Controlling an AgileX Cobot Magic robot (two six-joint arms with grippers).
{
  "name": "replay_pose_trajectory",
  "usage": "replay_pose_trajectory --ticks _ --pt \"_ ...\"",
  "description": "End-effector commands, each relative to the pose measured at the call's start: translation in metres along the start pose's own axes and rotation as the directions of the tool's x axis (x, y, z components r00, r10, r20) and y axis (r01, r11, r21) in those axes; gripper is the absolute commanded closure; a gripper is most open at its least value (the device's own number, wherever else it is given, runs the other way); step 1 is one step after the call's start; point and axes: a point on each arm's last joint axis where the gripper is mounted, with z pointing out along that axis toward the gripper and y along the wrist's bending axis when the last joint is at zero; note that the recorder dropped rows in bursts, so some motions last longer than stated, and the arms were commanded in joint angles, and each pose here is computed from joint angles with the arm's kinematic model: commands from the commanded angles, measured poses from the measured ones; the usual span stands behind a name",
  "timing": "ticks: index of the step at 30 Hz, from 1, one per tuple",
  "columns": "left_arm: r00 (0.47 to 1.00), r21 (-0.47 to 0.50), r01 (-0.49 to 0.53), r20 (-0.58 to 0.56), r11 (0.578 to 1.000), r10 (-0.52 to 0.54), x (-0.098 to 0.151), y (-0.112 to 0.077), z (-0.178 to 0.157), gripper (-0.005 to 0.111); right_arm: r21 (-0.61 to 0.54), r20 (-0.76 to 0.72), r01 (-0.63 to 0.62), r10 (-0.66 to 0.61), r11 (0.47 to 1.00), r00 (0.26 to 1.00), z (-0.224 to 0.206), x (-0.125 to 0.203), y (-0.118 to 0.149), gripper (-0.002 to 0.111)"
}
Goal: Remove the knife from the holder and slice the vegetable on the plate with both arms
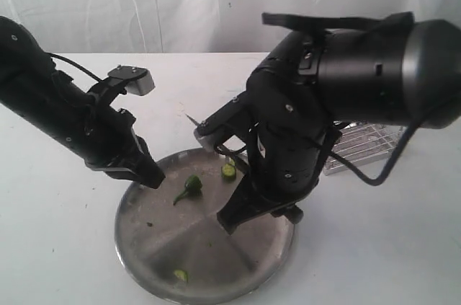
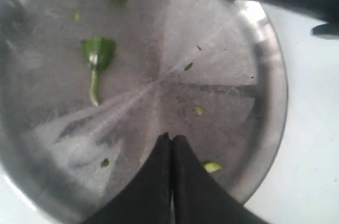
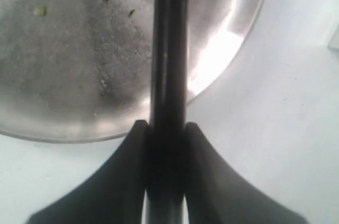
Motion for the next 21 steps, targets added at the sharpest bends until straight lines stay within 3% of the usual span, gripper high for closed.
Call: replay_pose_trajectory --ticks 1,7,14,21 --pt "0.997 -0.112 0.074 -0.011 0.991 -0.076 0.017 0.000 -0.006 0.107 0.010 0.053 -0.014 0.013 1.000 0.998 -0.025 0.006 -0.007 0.108" --pt "0.977 -0.323 0.188 0.154 0.928 -0.145 0.043 0.001 -0.025 0.107 0.006 0.054 -0.027 0.026 1.000 0.998 -0.036 0.011 -0.009 0.108" --pt "0.962 -0.356 0.185 0.258 0.916 -0.094 0.043 -0.007 -0.042 0.107 -0.031 0.014 -0.040 0.041 0.999 0.999 -0.021 0.022 -0.003 0.108" --pt "0.950 -0.403 0.201 0.301 0.893 -0.078 0.035 0.009 -0.026 0.107 -0.110 -0.006 -0.112 0.112 0.988 0.994 -0.003 0.032 0.007 0.108"
